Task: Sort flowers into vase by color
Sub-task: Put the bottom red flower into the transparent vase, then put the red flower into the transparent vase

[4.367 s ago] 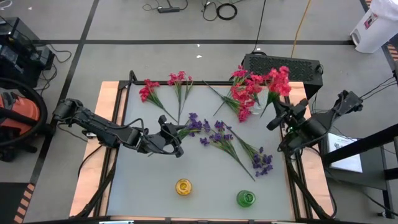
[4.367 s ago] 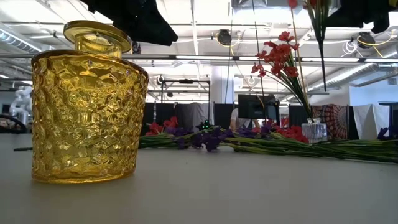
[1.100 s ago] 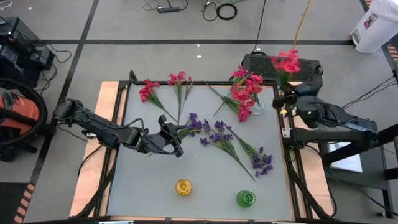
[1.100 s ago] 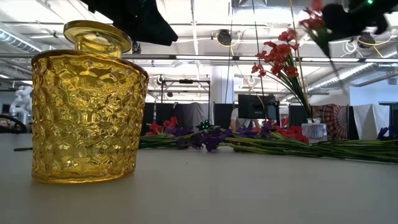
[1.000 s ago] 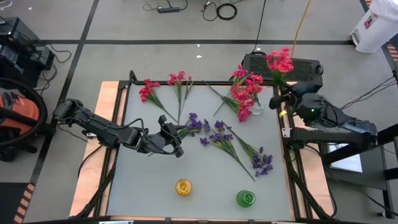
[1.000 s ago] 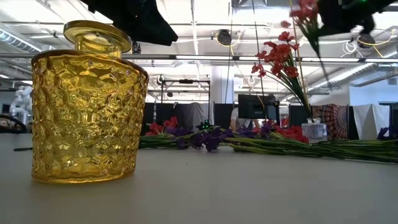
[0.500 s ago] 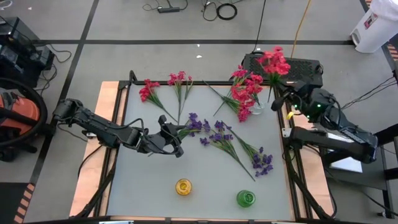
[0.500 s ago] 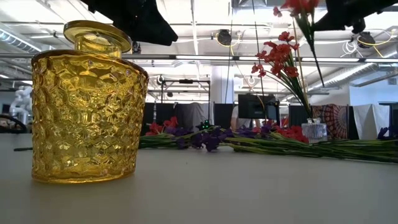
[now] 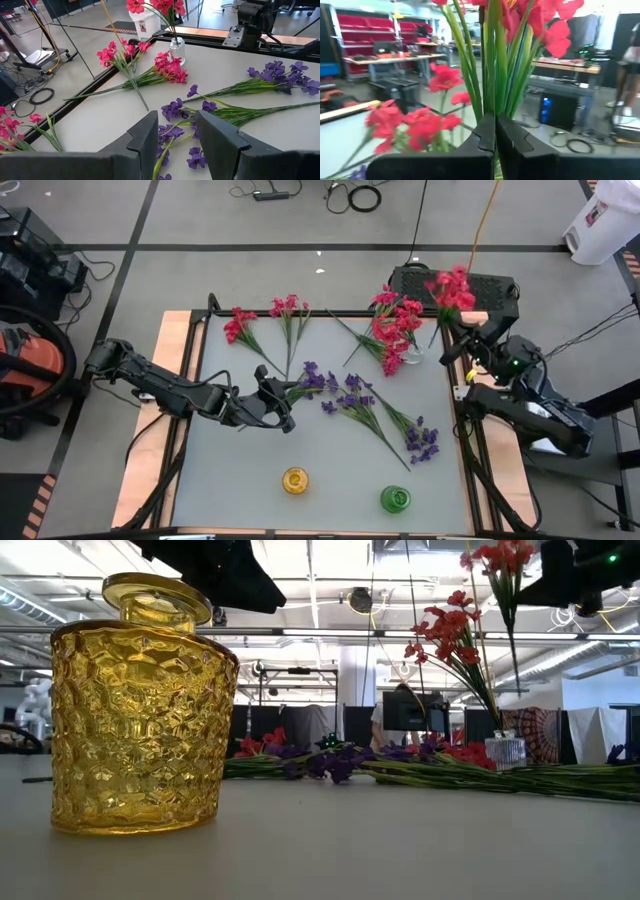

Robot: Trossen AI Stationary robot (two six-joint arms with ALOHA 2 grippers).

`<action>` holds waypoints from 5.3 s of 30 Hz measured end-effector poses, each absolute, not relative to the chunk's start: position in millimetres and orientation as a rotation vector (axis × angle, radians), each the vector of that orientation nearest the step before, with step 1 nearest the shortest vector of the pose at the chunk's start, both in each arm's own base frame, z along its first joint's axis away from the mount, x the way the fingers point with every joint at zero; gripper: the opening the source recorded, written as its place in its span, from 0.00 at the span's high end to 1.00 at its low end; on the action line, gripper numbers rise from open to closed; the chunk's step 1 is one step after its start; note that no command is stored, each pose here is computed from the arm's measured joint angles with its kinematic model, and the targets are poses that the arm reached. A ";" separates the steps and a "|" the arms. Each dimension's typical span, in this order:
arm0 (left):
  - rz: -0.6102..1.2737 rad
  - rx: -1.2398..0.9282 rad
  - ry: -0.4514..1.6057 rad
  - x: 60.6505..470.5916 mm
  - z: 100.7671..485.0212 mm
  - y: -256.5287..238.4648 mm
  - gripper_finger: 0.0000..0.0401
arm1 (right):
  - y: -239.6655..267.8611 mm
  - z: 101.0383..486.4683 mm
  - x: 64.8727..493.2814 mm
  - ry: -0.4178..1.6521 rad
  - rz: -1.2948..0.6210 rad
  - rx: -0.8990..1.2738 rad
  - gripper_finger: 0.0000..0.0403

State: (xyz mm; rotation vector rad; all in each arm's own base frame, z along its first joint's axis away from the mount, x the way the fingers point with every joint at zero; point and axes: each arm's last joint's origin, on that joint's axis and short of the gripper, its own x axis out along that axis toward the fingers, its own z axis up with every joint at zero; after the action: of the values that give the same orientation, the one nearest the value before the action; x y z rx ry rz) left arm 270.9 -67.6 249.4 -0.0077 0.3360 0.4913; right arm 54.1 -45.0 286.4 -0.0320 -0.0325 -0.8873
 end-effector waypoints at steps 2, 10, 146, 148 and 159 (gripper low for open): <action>0.491 -0.008 0.336 270.9 249.5 -67.6 0.64 | -45.8 280.7 56.4 -0.046 -0.867 -0.020 1.00; 0.491 -0.008 0.336 270.9 249.5 -67.6 0.64 | -52.8 257.9 67.1 -0.074 -0.879 -0.039 1.00; 0.492 -0.009 0.334 271.1 249.7 -67.3 0.64 | -17.3 271.0 42.0 0.319 -0.324 0.347 0.39; 0.492 -0.009 0.334 271.0 249.7 -67.3 0.64 | -17.3 270.8 42.0 0.320 -0.324 0.346 0.39; 0.492 -0.008 0.336 270.9 249.5 -67.3 0.64 | -17.4 270.8 42.0 0.320 -0.327 0.346 0.39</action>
State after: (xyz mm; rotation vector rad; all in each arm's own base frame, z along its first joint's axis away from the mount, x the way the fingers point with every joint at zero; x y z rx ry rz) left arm 270.9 -67.3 249.5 -0.0078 0.3364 0.4923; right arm 42.0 -17.4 270.8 0.3464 0.3204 -0.3267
